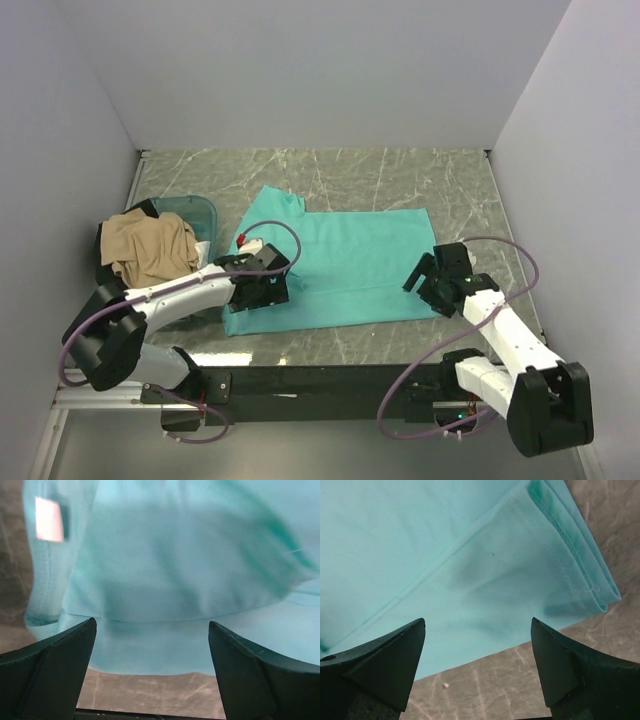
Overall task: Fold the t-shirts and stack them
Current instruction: Fold the tshirt
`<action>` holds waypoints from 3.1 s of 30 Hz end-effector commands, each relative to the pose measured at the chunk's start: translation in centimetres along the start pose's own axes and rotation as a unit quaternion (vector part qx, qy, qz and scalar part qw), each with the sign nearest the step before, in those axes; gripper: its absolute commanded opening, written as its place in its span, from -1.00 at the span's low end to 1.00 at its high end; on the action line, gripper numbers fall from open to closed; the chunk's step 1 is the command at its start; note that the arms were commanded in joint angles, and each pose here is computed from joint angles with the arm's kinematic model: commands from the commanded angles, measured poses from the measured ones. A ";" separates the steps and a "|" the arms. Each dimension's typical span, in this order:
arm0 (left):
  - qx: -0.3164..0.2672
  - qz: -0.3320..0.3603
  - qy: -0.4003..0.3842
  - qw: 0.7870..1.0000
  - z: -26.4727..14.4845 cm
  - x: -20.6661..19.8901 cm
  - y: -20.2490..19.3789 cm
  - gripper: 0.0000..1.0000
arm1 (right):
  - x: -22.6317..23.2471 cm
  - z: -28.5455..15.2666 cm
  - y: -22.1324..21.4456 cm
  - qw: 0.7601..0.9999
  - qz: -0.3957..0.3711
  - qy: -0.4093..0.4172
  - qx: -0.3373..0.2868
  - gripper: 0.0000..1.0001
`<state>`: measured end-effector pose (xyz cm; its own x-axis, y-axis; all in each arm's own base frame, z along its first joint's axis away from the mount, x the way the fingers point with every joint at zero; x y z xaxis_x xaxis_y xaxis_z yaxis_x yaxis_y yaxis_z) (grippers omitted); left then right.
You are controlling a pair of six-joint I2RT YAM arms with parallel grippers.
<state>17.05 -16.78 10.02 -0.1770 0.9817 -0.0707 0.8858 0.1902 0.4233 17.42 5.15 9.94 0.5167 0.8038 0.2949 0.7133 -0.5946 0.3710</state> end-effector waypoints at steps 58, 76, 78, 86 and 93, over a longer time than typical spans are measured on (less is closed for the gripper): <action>-0.097 -0.085 0.024 0.991 17.2 -9.1 29.7 -0.27 | 6.3 -1.1 9.3 0.989 -0.062 0.037 -0.130 0.83; -0.140 -0.090 0.011 0.986 13.4 -8.6 30.8 -0.99 | 11.3 -2.7 18.1 0.978 -0.030 -0.016 -0.205 0.82; -0.155 -0.093 -0.008 0.984 12.3 -9.0 31.4 -0.99 | 11.9 -1.5 19.8 0.978 -0.027 -0.050 -0.201 0.81; -0.174 -0.095 -0.009 0.980 10.8 -8.7 31.8 -0.99 | 13.5 5.4 24.1 0.972 -0.052 -0.152 -0.170 0.72; -0.185 -0.075 -0.016 0.980 10.6 -8.8 31.9 -0.99 | 14.5 11.2 25.5 0.970 -0.071 -0.191 -0.134 0.59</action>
<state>51.14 -19.08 10.74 -0.3139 0.9377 -0.1493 0.6892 0.3331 0.6434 47.91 2.81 12.45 0.5784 0.8141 -0.0521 0.6682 -0.4363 0.6026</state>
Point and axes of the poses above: each gripper's point midway between its finger pads, its own z axis out along the fingers, its own x axis along the line the jaws close on, y = z × x, the point moved 7 cm from there along -z, back along the fingers, and after that the axes turned 2 degrees about z, right-handed, at the moved point
